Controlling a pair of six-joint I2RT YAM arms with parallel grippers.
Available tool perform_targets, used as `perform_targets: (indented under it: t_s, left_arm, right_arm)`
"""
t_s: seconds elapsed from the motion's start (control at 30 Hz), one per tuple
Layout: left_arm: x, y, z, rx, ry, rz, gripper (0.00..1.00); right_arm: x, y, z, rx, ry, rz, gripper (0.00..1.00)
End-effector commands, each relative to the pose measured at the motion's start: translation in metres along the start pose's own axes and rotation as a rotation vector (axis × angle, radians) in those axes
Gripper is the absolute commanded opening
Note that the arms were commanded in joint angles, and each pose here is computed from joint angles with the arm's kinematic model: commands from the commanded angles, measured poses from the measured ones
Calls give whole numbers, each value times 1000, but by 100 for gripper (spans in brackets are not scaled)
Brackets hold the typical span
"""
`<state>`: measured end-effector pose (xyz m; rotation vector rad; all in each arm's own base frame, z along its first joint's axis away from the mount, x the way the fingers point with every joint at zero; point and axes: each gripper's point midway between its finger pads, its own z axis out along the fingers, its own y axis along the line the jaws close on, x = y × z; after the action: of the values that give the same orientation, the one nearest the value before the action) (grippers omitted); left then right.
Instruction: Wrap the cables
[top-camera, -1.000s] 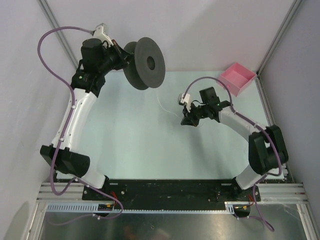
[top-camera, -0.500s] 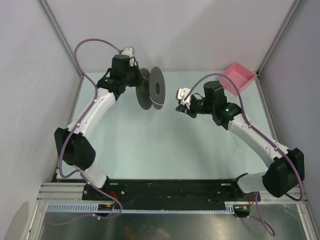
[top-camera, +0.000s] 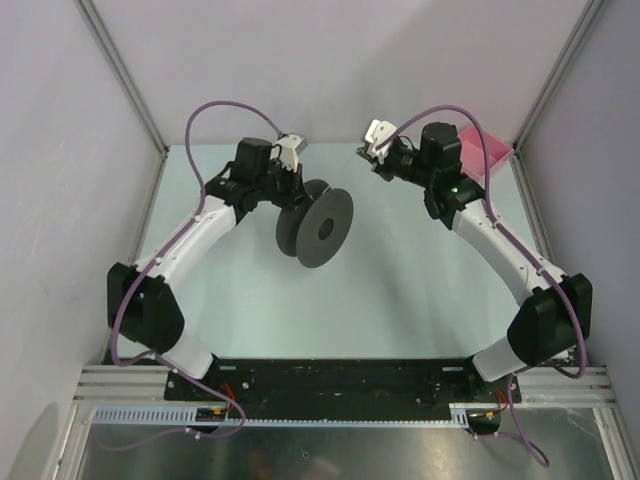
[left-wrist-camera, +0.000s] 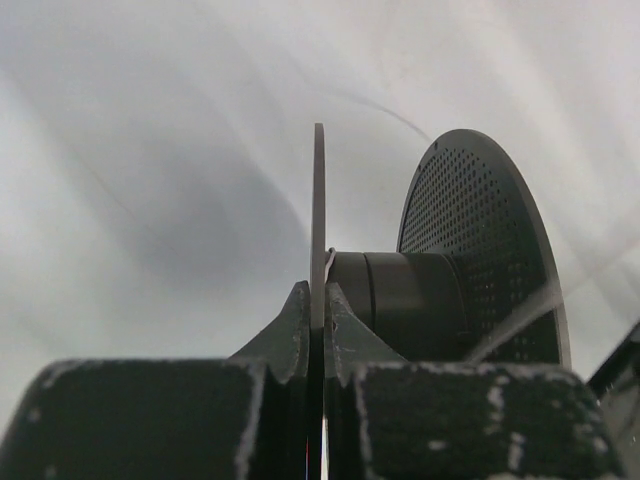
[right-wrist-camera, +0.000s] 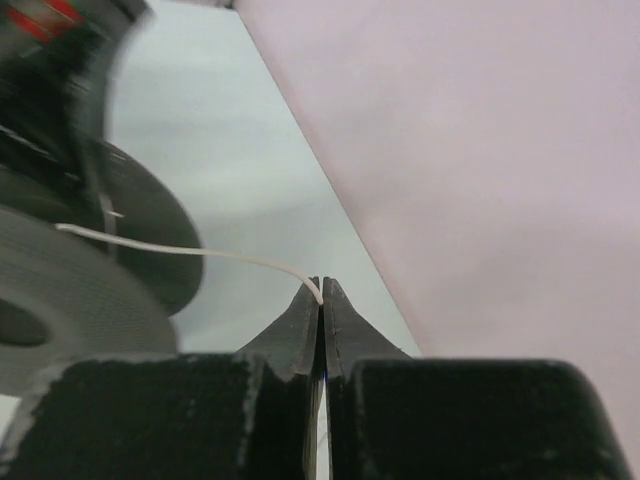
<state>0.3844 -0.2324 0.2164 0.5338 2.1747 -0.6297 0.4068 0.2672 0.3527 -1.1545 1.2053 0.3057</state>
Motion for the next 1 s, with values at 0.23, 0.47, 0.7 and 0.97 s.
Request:
perform_targets:
  t_s: [0.23,0.47,0.7,0.97]
  left_arm:
    - [-39,-68,-78,356,-222,287,0]
    - [-68,-62,-103,408,-285,137,0]
    - [-131,-61,-140,366,-451,87,0]
    - [-196,-65,-190,273,-656,49,0]
  right_arm:
    - [48,-90,-16,195,81,60,0]
    - [95,-82,-24,143,171,159,0]
    - [128,-22,-25,-41,245,285,35]
    - [120,2,-29,-89,234,379,78]
